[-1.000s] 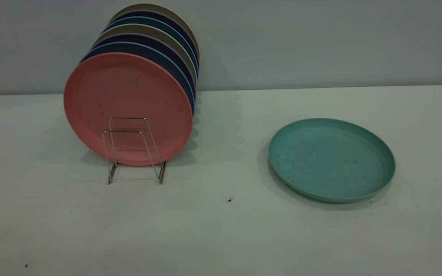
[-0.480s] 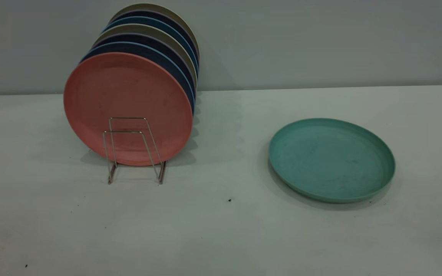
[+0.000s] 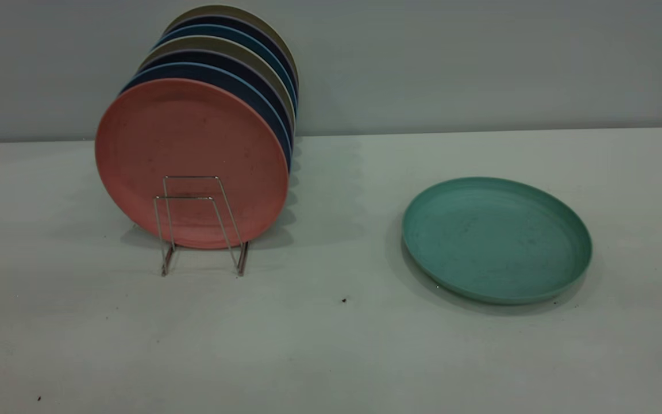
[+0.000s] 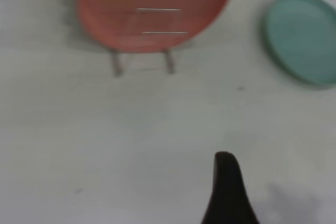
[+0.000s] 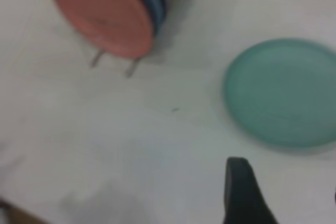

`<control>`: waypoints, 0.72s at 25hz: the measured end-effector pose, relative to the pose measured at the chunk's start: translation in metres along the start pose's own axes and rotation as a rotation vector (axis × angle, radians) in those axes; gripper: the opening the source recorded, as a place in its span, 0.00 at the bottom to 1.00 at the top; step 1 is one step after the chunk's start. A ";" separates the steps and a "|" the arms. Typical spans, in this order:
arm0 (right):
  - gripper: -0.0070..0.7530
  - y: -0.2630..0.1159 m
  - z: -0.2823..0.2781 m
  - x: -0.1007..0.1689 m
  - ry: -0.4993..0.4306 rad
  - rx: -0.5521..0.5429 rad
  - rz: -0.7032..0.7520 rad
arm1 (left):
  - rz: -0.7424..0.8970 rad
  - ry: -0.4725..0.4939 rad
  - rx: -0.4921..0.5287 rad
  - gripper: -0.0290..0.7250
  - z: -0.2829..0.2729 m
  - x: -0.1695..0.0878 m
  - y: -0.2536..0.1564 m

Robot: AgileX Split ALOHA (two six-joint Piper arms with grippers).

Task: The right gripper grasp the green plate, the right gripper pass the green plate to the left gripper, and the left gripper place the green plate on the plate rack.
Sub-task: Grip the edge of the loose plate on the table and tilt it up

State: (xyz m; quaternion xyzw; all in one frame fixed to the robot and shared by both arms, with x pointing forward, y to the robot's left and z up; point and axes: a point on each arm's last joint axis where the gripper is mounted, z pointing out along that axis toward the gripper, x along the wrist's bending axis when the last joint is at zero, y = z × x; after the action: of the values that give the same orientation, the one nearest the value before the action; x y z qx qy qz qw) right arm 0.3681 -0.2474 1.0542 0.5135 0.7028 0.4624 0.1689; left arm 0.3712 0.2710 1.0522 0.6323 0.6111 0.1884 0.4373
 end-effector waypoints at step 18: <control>0.56 -0.010 0.189 -0.069 0.119 0.230 0.278 | -0.110 -0.084 0.093 0.75 0.077 0.015 0.005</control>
State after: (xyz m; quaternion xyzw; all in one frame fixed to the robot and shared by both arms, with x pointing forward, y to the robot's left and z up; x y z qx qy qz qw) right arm 0.5258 -0.2188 0.9321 0.5936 0.6820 0.4273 0.0017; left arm 0.4364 0.2611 1.0098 0.6248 0.6340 0.1090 0.4425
